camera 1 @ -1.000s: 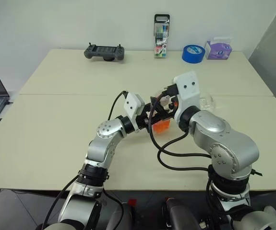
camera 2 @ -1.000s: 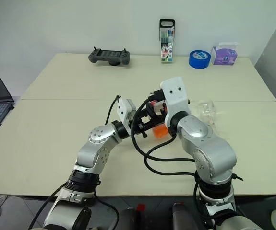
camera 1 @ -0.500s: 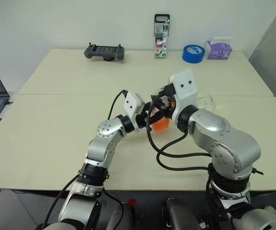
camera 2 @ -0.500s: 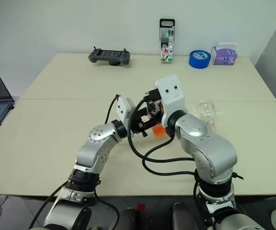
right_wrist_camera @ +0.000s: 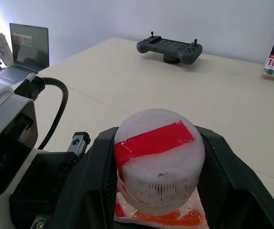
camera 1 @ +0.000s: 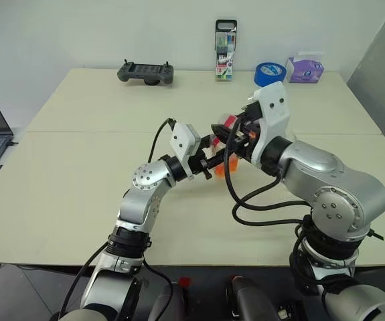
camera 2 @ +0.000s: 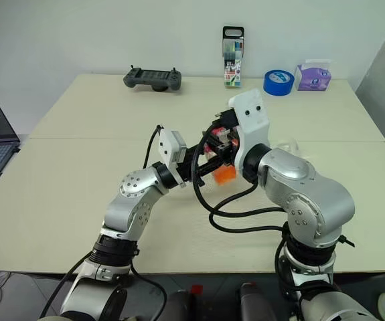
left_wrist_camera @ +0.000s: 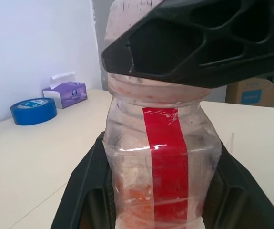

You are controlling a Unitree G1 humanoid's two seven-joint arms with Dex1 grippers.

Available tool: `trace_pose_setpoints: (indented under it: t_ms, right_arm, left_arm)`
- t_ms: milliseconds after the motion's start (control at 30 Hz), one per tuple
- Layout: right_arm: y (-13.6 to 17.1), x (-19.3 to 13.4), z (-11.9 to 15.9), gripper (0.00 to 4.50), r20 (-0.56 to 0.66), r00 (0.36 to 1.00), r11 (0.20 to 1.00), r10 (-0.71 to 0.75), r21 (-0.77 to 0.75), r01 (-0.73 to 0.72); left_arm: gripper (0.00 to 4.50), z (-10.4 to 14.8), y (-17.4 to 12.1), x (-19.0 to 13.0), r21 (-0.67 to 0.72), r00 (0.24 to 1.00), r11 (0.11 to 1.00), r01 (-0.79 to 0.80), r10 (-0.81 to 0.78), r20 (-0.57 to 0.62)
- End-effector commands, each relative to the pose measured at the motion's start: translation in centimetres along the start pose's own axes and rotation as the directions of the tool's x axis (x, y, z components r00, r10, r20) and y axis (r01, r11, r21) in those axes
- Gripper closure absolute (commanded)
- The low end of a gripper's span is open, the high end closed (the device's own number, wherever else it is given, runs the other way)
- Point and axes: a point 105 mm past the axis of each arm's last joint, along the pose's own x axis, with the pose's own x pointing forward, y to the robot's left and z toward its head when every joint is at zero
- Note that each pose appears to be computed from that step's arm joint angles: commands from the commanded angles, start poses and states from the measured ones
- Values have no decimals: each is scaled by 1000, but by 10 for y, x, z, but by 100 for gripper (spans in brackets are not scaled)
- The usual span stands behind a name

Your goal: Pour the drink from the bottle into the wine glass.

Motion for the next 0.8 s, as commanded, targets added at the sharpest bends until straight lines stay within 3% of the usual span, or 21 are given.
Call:
trace_pose_setpoints:
  t_ms: [33,300,367,467,600,800]
  right_arm:
    - [25,-15,39,264,195,975,994,109,-37,-104]
    - [19,-16,40,264,218,974,997,65,30,-74]
    - [18,-18,42,264,207,977,997,58,-52,-48]
    - [19,-17,27,264,97,994,963,58,-267,-30]
    - [12,-18,29,274,112,993,947,26,-321,11]
    - [2,-23,31,276,152,988,978,-5,-204,36]
  left_arm:
    - [277,-13,1,-4,-15,998,1000,-15,14,-58]
    - [277,-18,0,-4,-14,997,1000,-16,15,-81]
    - [277,-19,-1,-4,-15,996,1000,-11,10,-87]
    - [277,-19,-2,-4,-16,996,1000,-8,6,-89]
    - [277,-19,-2,-2,-18,996,1000,-5,3,-88]
    - [278,-20,-4,-2,-23,996,1000,-9,7,-85]
